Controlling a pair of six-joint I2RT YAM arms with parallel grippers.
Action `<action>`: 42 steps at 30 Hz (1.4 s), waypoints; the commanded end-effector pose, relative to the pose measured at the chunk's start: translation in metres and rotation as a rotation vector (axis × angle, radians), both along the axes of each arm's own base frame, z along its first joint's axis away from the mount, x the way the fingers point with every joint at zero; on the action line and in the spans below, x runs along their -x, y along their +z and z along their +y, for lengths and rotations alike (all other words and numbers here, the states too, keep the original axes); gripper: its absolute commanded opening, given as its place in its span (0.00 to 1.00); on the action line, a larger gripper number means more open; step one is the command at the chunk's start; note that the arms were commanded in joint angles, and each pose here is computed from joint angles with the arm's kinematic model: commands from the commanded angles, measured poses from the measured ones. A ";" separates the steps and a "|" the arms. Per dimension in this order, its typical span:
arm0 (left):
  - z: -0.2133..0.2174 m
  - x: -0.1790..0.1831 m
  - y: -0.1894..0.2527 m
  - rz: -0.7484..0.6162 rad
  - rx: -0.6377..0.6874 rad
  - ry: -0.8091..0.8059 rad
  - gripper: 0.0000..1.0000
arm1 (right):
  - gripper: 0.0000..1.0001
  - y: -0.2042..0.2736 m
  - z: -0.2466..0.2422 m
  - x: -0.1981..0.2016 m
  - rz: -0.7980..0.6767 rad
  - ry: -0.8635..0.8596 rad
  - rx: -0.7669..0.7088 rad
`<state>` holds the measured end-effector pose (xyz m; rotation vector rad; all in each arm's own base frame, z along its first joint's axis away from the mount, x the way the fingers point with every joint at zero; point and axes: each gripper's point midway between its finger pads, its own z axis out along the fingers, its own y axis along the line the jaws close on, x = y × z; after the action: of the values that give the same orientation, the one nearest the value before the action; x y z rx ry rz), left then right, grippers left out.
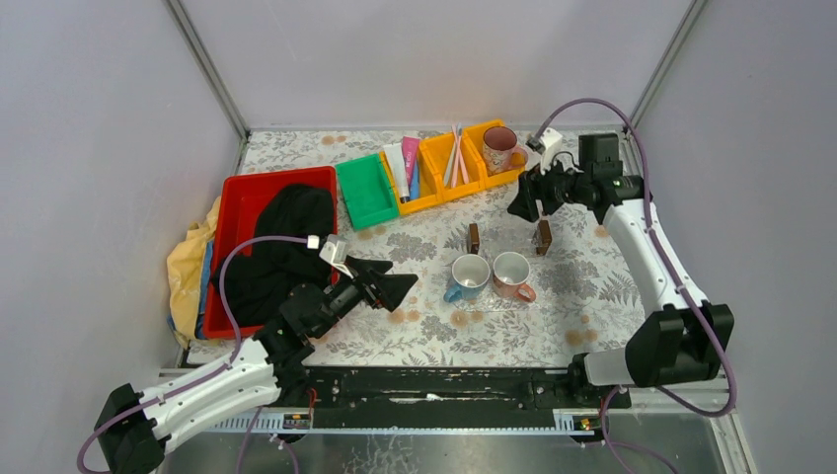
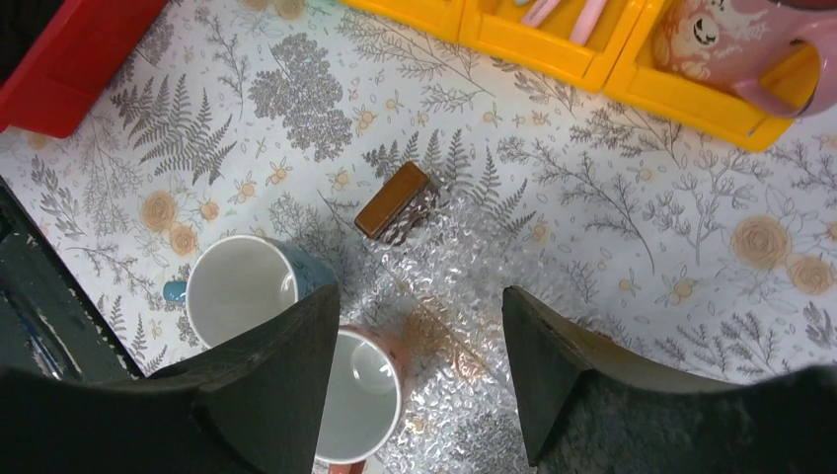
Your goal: Prepare toiletry sets of a toothbrush and toothpaste on the tray
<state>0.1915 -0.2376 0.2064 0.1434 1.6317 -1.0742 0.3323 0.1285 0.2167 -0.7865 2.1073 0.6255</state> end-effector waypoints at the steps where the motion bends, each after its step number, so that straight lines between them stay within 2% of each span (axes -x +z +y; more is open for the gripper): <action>1: 0.004 -0.001 0.002 -0.006 0.009 0.014 1.00 | 0.68 0.029 0.008 -0.021 -0.059 0.034 -0.047; 23: 0.006 -0.005 0.001 -0.011 -0.008 0.035 1.00 | 0.69 0.047 0.015 -0.088 -0.089 0.028 -0.056; 27: 0.007 -0.005 -0.002 -0.006 -0.016 0.041 1.00 | 0.69 0.036 0.015 -0.110 -0.076 0.002 -0.049; 38: 0.012 -0.008 -0.005 0.002 -0.045 0.068 1.00 | 0.68 0.009 -0.008 -0.201 -0.075 -0.219 0.044; 42: 0.013 -0.010 -0.008 0.007 -0.054 0.082 1.00 | 0.65 -0.002 -0.021 -0.233 -0.089 -0.337 0.065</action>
<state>0.1956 -0.2303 0.1926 0.1249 1.6817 -1.0101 0.5269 0.1254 0.1964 -0.6132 2.1679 0.4720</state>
